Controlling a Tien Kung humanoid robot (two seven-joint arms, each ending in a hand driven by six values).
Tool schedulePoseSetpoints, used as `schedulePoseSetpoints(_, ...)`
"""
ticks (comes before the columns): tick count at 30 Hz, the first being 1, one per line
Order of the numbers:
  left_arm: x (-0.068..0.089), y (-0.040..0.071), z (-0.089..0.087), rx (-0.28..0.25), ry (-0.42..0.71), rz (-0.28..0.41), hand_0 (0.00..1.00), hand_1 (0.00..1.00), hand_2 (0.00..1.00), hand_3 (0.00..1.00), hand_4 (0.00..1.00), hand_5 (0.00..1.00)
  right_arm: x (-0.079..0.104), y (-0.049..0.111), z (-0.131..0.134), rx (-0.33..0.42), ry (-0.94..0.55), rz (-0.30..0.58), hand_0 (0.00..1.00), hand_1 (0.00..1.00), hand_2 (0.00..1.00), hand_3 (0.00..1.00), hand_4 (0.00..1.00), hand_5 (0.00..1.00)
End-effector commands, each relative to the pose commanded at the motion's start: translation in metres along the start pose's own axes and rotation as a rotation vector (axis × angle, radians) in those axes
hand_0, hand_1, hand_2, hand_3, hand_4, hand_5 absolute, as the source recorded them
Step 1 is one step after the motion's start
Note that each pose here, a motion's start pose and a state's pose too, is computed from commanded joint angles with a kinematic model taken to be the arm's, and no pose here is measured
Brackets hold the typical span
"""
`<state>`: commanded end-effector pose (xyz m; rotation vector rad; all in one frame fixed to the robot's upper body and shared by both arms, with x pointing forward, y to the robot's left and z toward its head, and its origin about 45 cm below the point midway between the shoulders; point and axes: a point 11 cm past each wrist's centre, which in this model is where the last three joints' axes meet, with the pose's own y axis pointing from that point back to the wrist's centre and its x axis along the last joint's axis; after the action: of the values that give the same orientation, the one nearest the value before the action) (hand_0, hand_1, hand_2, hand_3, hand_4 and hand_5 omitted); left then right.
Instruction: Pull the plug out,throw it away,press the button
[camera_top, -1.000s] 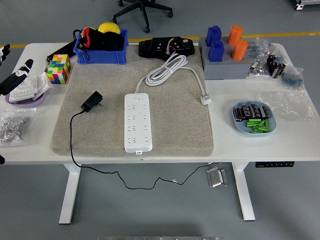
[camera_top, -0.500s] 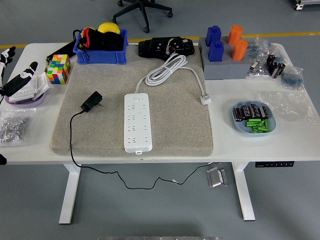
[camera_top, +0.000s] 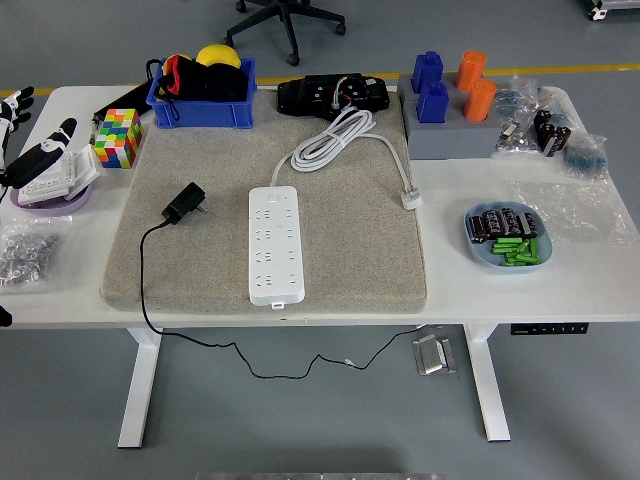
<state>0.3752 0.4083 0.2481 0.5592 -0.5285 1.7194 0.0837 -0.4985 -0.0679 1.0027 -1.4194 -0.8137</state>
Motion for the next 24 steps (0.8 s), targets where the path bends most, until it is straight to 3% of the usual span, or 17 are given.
schedulePoseSetpoints(13,0.011,-0.003,0.003,-0.005,-0.008,0.02,0.907,0.879,0.93,0.95,0.778,0.635,0.001,0.001,-0.008,0.014,0.007,-0.006,0.767,0.729,0.724,0.713,0.883,0.658)
schedulePoseSetpoints(24,0.009,-0.001,0.002,-0.005,-0.007,0.013,0.902,0.876,0.931,0.948,0.778,0.634,-0.001,0.001,-0.008,0.007,0.055,0.001,0.767,0.729,0.724,0.713,0.883,0.658)
